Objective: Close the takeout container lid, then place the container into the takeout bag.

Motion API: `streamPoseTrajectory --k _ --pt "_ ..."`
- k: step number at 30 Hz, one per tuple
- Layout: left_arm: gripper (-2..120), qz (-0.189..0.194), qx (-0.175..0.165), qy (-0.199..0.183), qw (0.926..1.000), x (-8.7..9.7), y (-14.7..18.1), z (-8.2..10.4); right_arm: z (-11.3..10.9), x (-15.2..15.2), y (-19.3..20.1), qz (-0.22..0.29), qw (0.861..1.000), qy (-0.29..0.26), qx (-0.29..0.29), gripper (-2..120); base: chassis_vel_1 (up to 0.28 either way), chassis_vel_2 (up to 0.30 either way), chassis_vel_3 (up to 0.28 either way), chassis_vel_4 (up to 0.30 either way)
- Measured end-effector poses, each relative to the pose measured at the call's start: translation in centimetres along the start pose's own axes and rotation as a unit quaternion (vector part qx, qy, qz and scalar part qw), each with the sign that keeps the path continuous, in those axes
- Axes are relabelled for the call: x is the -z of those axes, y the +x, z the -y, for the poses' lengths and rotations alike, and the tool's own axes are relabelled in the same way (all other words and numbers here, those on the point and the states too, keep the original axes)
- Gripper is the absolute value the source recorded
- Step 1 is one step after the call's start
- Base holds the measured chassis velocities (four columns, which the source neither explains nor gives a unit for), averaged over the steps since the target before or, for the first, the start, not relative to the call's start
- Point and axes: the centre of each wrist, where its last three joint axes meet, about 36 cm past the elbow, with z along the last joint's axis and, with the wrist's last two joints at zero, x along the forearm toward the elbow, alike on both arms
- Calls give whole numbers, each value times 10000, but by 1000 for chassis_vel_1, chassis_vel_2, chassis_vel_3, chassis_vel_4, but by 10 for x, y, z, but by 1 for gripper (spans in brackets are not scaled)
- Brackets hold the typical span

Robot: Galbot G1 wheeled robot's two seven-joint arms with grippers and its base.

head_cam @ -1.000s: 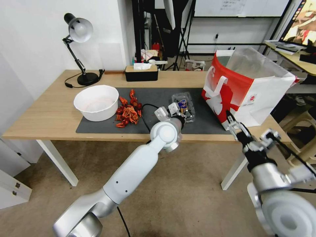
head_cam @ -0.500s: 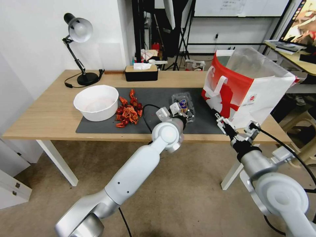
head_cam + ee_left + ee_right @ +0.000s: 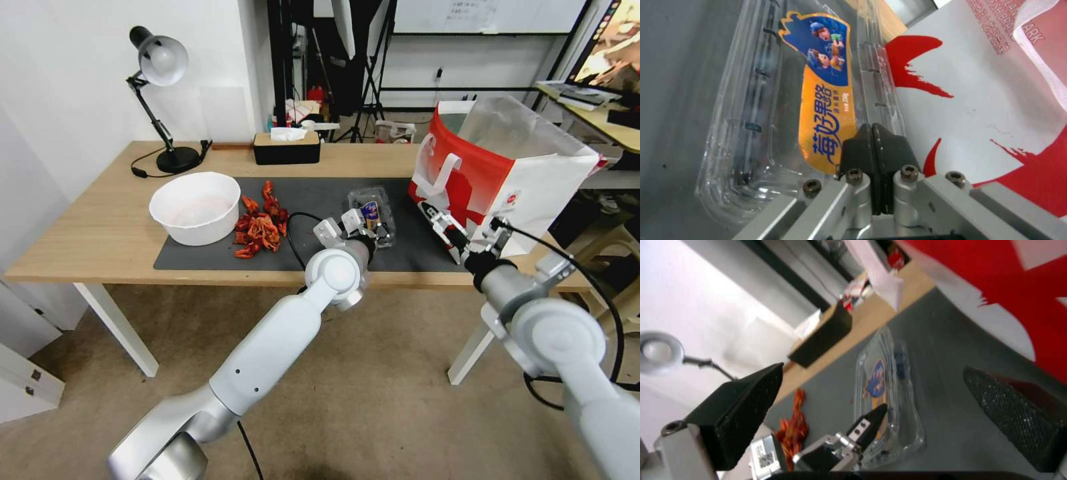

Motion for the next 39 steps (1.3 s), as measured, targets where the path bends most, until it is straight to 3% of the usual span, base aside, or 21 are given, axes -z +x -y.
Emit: streamPoseTrajectory --k 11,31,39 --pt "0 22 6 68 10000 0 0 -1 -5 15 -41 -816 9966 89 -55 100 0 0 0 0" --pt "0 57 23 60 10000 2 3 -6 -17 20 -96 -1053 9935 382 -188 100 0 0 0 0" --pt "0 66 33 95 9999 1 3 -8 -11 23 -127 -1199 9900 595 -433 100 0 0 0 0"
